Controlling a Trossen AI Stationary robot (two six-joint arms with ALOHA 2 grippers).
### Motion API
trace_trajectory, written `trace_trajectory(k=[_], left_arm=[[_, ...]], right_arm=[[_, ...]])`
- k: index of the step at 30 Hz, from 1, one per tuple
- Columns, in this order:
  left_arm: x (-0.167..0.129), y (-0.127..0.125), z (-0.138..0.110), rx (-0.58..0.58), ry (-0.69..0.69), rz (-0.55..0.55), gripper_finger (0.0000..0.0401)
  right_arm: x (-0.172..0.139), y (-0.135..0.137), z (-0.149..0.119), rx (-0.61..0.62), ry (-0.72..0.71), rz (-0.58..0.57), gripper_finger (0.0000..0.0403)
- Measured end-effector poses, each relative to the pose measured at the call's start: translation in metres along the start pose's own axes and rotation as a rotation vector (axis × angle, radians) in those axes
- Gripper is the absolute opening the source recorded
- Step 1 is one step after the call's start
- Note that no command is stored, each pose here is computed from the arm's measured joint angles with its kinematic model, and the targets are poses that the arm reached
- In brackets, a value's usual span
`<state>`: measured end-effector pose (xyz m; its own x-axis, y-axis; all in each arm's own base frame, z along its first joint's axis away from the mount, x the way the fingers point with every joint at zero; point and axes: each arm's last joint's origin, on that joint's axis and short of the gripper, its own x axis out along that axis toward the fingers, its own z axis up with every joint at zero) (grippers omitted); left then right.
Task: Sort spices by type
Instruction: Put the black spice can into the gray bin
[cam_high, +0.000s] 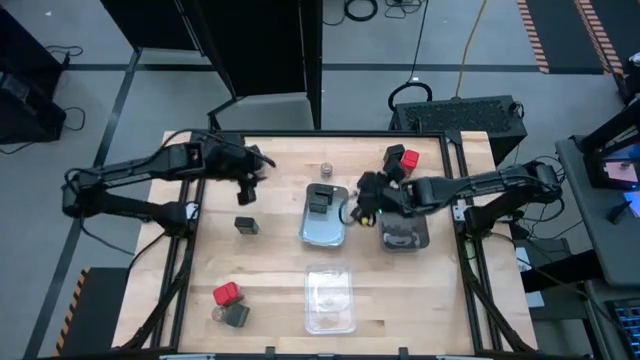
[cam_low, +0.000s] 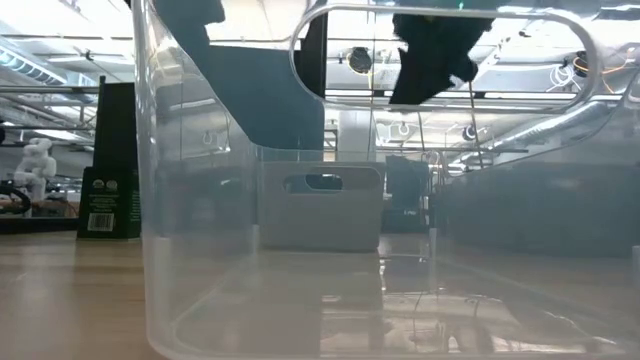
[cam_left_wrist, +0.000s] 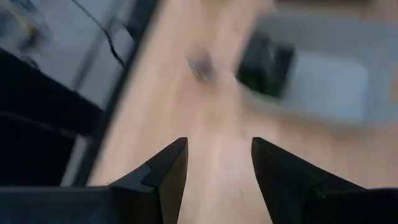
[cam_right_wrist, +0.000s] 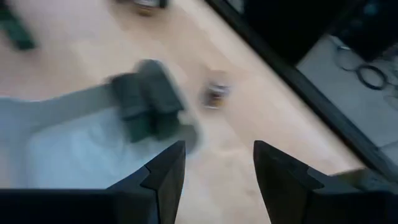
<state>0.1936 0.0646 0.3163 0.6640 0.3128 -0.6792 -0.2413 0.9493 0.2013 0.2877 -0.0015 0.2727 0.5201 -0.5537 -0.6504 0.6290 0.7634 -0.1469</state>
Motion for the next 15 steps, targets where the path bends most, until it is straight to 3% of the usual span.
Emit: trace_trajectory(k=[4,9,15], left_arm=[[0.012,0.008,-0.009,-0.015,-0.053,-0.052,0.0185],[0.033,0.013,-0.023,-0.029,0.018,-0.113,0.0185],[0.036,0.016,-0.014,-0.032,-0.089,-0.159,0.0185]], right_arm=[[0.016,-0.022,0.008,-0.012,0.045,-0.018,0.0155],[0.034,-0.054,0.014,-0.132,0.128,0.017,0.0149],[0.049,-0.112,0.032,-0.255,0.242,0.095,0.0176]])
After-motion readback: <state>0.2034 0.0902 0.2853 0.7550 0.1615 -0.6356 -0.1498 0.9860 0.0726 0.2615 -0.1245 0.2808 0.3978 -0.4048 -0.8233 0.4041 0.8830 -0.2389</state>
